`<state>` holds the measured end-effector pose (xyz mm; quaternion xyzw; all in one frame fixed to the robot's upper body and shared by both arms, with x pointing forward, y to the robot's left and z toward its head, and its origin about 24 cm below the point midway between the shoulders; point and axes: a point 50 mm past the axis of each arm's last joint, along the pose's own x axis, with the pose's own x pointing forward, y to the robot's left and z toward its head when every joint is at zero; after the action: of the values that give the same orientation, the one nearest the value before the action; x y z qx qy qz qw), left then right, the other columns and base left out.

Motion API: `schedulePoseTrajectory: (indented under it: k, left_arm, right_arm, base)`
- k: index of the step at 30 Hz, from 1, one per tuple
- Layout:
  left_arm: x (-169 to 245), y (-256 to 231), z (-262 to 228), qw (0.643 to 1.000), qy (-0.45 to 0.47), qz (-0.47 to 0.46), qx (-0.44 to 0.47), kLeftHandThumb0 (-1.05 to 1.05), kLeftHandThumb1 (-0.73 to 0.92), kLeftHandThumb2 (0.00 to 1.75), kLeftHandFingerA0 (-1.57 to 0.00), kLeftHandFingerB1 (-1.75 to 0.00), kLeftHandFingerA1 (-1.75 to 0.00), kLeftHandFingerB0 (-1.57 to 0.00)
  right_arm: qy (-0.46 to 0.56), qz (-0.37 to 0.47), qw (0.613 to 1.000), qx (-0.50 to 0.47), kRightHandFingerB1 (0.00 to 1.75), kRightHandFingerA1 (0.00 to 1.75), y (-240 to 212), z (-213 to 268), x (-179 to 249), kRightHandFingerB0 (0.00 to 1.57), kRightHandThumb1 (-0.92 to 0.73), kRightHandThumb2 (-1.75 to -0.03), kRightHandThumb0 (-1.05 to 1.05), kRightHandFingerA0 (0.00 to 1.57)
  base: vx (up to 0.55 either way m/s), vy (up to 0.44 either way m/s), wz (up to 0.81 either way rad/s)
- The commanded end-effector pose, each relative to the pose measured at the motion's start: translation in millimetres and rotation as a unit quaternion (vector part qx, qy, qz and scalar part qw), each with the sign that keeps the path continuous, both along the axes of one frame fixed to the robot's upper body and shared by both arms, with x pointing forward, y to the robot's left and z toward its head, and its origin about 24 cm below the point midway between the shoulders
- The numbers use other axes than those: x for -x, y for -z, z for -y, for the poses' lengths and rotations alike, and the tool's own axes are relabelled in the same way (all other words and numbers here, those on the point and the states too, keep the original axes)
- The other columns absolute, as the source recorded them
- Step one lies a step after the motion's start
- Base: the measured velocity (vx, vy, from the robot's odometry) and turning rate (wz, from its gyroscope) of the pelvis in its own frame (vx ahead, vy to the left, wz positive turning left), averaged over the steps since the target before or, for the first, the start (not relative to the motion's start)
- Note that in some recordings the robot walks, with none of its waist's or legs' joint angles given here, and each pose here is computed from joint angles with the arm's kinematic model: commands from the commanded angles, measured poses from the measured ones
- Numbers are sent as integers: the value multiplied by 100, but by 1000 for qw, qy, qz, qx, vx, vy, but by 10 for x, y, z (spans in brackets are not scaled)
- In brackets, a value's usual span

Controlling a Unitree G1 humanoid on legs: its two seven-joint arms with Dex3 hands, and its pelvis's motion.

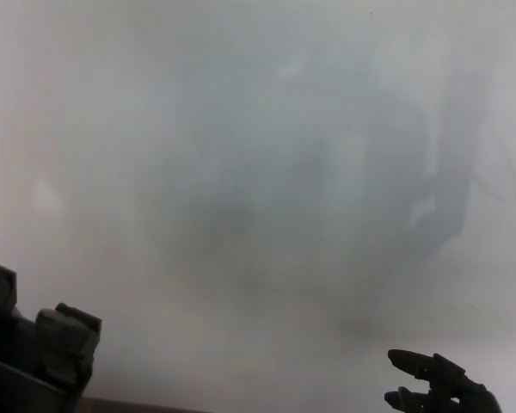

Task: A magnetic marker holder is on the left hand side of the white board, the robot put the index and middle finger into the opening of the container and pull off the magnetic holder and hand it to a human on the left hand side.

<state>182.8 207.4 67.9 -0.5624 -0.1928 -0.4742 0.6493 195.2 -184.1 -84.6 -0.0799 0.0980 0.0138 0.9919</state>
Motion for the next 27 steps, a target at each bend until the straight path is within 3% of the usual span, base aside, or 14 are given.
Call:
schedulePoseTrajectory:
  k: [1,4,6,8,9,10,11,14,16,17,18,22,23,27]
  left_arm:
    - [-94,302,-87,998,14,-41,-40,-105,40,89,-50,-38,-40,-33]
    - [-113,611,-148,986,19,-141,-87,-105,43,85,-46,-39,-40,-43]
    - [-89,851,-205,960,13,-227,-163,-78,43,83,-29,-44,-45,-31]
    - [-82,925,-224,951,11,-248,-183,-78,43,83,-29,-44,-45,-31]
    - [-77,992,-236,940,2,-273,-206,-67,48,56,-25,-33,-36,-33]
    - [-72,1042,-247,930,-5,-291,-224,-67,48,56,-25,-33,-36,-33]
    - [-67,1162,-280,901,-31,-323,-289,-69,43,76,-14,-41,-42,-21]
    - [-72,1200,-295,892,-40,-328,-310,-69,43,76,-14,-41,-42,-21]
    - [-82,1300,-334,803,-117,-317,-491,-68,57,58,-31,-30,-34,-24]
    - [-86,1330,-338,774,-132,-310,-537,-77,45,80,-23,-39,-43,-18]
    - [-88,1361,-341,750,-140,-305,-570,-77,45,80,-23,-39,-43,-18]
    - [-83,1401,-338,727,-143,-308,-597,-75,44,77,-23,-38,-42,-19]
    - [-50,1465,-332,705,-142,-313,-620,-60,53,56,-23,-29,-35,-26]
    - [-1,1581,-309,661,-140,-311,-668,-64,52,56,-21,-29,-36,-25]
  right_arm:
    - [8,-5,1000,8,44,49,7,56,14,64,-75,-63,-59,79]
    - [5,-5,1000,10,44,48,7,53,15,64,-76,-63,-59,79]
    - [4,-3,1000,10,45,48,4,51,18,64,-75,-63,-58,79]
    - [5,-3,1000,10,45,48,3,51,18,64,-75,-63,-58,79]
    - [5,-2,1000,8,45,49,3,51,18,64,-74,-63,-59,79]
    - [5,-2,1000,7,45,49,3,51,17,64,-74,-63,-59,79]
    - [4,-3,1000,9,44,48,4,52,18,64,-75,-63,-60,78]
    - [4,-3,1000,11,44,48,4,53,18,64,-75,-63,-60,78]
    - [5,-1,1000,6,45,49,2,48,21,65,-74,-63,-58,78]
    - [5,-1,1000,5,45,49,0,45,18,64,-74,-63,-59,79]
    - [4,0,1000,4,45,49,-2,42,15,64,-74,-63,-59,79]
    - [6,-1,1000,1,45,49,0,41,15,65,-74,-63,-59,79]
    - [5,-1,1000,4,45,49,-1,39,11,64,-75,-63,-58,79]
    - [4,2,1000,10,45,49,-13,46,-11,64,-75,-63,-58,79]
  base:
    - [0,0,0]
    - [0,0,0]
    - [0,0,0]
    - [0,0,0]
    - [0,0,0]
    - [0,0,0]
    - [0,0,0]
    - [0,0,0]
    - [0,0,0]
    - [0,0,0]
    - [0,0,0]
    - [0,0,0]
    - [0,0,0]
    - [0,0,0]
